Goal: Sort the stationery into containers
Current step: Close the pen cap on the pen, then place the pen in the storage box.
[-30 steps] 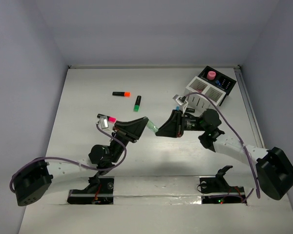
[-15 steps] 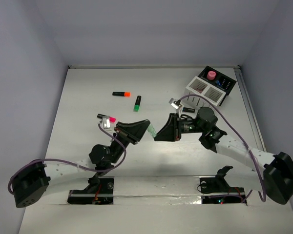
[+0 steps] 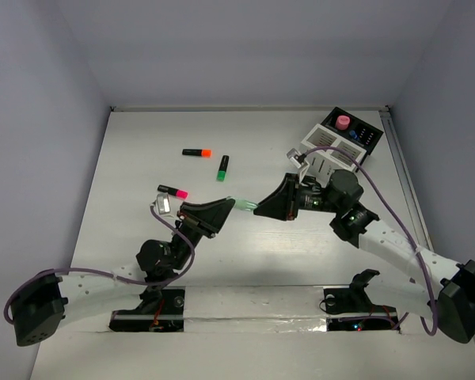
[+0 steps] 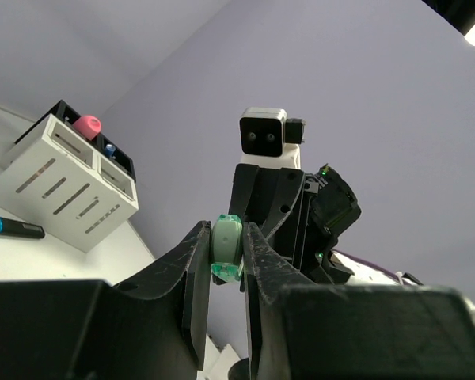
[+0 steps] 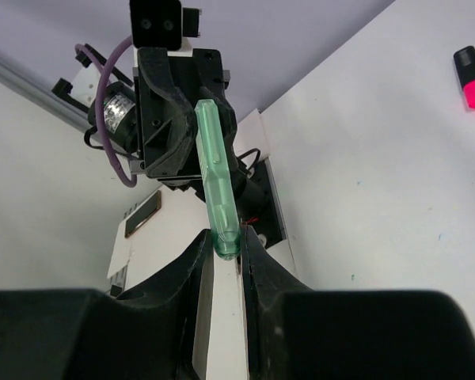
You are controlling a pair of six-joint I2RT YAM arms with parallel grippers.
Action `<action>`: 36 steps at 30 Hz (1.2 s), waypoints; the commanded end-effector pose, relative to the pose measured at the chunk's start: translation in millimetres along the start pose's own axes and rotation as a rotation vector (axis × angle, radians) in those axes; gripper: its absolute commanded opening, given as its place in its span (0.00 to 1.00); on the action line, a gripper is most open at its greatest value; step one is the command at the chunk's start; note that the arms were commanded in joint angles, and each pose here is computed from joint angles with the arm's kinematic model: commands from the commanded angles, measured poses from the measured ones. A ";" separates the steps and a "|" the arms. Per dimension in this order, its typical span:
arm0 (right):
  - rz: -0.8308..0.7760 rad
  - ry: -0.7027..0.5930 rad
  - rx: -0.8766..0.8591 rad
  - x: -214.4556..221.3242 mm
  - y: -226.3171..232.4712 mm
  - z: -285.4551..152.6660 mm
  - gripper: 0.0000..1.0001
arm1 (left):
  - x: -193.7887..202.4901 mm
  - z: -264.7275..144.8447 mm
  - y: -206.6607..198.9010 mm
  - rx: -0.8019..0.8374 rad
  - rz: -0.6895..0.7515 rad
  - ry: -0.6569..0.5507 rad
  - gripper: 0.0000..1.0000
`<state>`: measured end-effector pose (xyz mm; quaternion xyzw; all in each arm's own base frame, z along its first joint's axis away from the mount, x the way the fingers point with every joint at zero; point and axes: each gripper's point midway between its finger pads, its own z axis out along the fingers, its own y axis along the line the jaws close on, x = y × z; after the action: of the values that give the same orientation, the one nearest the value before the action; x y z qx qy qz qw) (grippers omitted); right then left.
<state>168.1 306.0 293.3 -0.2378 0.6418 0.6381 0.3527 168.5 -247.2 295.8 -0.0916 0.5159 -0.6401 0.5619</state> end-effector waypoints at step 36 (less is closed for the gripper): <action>-0.176 -0.564 0.903 -43.5 -55.1 -176.4 0.00 | 82.1 243.4 37.3 -0.016 0.501 0.231 0.00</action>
<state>207.1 151.1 296.4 0.0210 0.7004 0.3635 0.6139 317.0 -426.7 304.2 0.0820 0.6230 -0.4738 0.6170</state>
